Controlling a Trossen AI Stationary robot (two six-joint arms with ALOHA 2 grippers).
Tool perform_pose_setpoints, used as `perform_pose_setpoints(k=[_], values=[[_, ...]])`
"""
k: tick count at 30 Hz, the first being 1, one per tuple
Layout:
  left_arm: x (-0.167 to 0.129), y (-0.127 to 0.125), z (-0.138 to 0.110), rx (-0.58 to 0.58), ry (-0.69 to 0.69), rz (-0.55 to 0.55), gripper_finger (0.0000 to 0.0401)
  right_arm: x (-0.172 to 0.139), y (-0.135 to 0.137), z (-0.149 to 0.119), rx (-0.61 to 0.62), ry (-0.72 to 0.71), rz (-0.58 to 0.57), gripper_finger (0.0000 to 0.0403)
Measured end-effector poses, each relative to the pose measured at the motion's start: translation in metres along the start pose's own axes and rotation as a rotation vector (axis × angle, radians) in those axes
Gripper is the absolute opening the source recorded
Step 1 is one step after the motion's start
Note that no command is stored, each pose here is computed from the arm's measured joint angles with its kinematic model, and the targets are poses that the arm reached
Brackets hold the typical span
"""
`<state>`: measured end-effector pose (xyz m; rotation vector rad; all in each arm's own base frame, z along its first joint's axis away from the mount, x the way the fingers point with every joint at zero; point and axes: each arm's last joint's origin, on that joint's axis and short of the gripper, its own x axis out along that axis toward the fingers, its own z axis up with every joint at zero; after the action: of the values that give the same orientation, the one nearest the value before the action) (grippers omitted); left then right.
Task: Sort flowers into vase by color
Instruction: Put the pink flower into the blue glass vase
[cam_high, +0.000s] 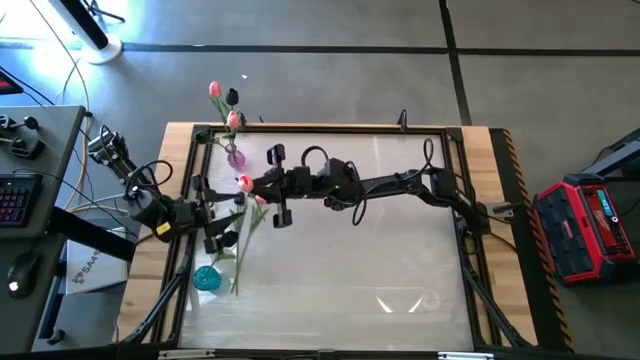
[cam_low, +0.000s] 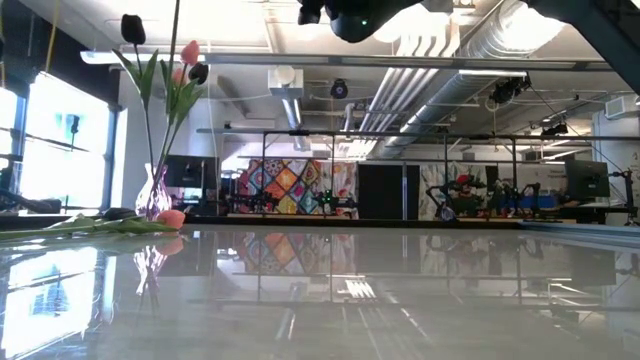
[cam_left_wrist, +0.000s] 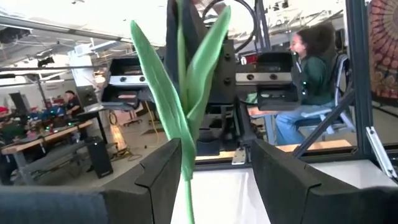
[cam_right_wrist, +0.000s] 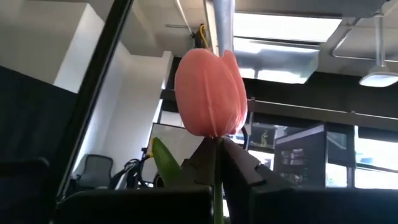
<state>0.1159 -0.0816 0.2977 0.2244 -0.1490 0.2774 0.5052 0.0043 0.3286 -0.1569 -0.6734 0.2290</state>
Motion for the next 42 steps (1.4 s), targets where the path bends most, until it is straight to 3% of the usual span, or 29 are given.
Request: perform_pose_setpoints(k=[7, 14, 23, 33, 38, 42], values=[[0.007, 0.001, -0.006, -0.013, 0.012, -0.010, 0.0179, 0.000, 0.003, 0.000, -0.001, -0.007, 0.101, 0.0000], [0.017, -0.004, -0.014, -0.028, 0.013, -0.088, 0.0179, -0.001, 0.006, 0.001, -0.002, -0.015, 0.212, 0.0000], [0.026, -0.003, -0.020, -0.022, 0.035, -0.065, 0.0173, -0.001, 0.010, 0.001, 0.003, -0.020, 0.271, 0.0000], [0.028, -0.003, -0.020, 0.029, 0.016, -0.107, 0.0075, 0.000, 0.013, 0.001, 0.029, -0.018, 0.272, 0.0000], [0.028, -0.003, -0.020, 0.060, 0.015, -0.106, 0.0016, 0.001, 0.011, 0.000, 0.147, 0.007, 0.201, 0.0007], [0.026, 0.000, -0.019, 0.078, 0.025, -0.058, 0.0008, 0.001, 0.008, -0.001, 0.319, 0.019, 0.089, 0.0039]])
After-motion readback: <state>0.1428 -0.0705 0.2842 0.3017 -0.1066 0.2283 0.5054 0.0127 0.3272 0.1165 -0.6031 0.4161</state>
